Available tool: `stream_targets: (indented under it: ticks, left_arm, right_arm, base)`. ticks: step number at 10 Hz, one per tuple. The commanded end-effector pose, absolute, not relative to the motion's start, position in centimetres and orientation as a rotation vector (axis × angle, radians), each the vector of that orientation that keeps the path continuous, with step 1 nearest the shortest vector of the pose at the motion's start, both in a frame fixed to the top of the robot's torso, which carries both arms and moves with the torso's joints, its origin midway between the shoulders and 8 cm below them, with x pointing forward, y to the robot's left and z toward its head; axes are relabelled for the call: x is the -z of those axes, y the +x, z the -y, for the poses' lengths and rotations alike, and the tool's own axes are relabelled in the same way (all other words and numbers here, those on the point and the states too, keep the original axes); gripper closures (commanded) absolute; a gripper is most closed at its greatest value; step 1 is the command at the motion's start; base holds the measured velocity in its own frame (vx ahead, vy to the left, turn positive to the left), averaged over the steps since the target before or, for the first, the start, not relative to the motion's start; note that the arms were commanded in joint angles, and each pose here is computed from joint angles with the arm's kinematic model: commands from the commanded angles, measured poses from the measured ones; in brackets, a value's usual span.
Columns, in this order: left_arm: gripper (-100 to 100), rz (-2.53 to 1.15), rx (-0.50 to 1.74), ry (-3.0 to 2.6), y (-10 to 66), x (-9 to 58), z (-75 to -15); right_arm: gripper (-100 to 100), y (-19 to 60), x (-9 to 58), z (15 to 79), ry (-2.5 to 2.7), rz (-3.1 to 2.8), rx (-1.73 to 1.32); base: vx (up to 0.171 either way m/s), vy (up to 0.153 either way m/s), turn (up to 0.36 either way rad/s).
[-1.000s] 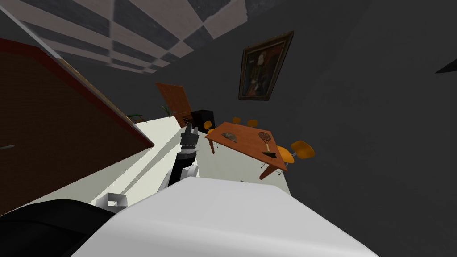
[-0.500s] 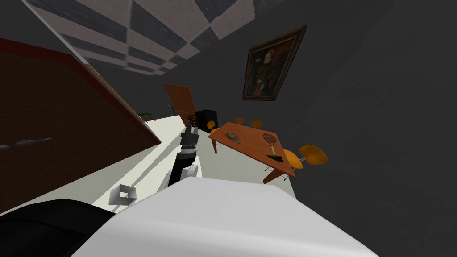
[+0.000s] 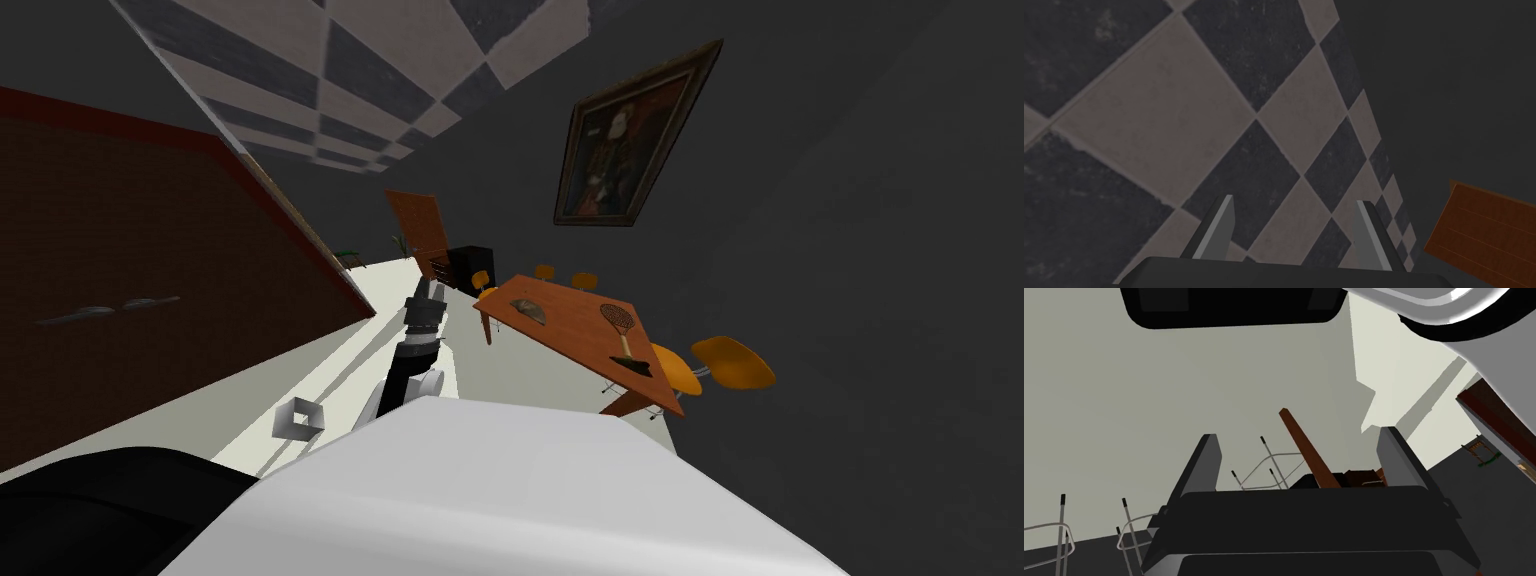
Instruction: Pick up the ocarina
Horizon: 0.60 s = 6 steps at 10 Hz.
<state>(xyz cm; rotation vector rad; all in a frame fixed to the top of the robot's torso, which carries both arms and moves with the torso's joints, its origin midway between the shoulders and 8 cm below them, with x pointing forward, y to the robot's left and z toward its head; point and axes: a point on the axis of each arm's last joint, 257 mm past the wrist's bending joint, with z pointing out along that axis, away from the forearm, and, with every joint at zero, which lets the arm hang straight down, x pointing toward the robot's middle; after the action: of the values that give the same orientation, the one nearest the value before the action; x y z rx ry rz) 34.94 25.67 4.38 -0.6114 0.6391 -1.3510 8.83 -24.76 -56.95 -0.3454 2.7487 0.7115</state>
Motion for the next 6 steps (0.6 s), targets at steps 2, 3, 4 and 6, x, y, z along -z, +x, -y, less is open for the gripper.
stream_targets:
  ticks: [2,3,4,6]
  left_arm:
    - [0,-0.639,1.351,-0.611,34.9,-4.4,-25.7]
    - [0,-0.639,1.351,-0.611,34.9,-4.4,-25.7]
    - [0,-0.639,1.351,-0.611,34.9,-4.4,-25.7]
    - [0,-0.639,1.351,-0.611,34.9,-4.4,-25.7]
  right_arm:
    - [-100,5.9,58.1,30.6,-0.447,-2.852,-0.567]
    - [-100,5.1,58.2,31.3,-0.463,-2.87,-0.555]
    - [-100,2.9,58.6,35.4,-0.561,-2.933,-0.46]
    - [-100,2.4,58.8,37.1,-0.557,-2.956,-0.417]
  base:
    - [0.028,0.026,0.101]
    - [0.045,0.022,0.124]
    - [0.061,0.031,0.192]
    - [0.043,0.014,0.061]
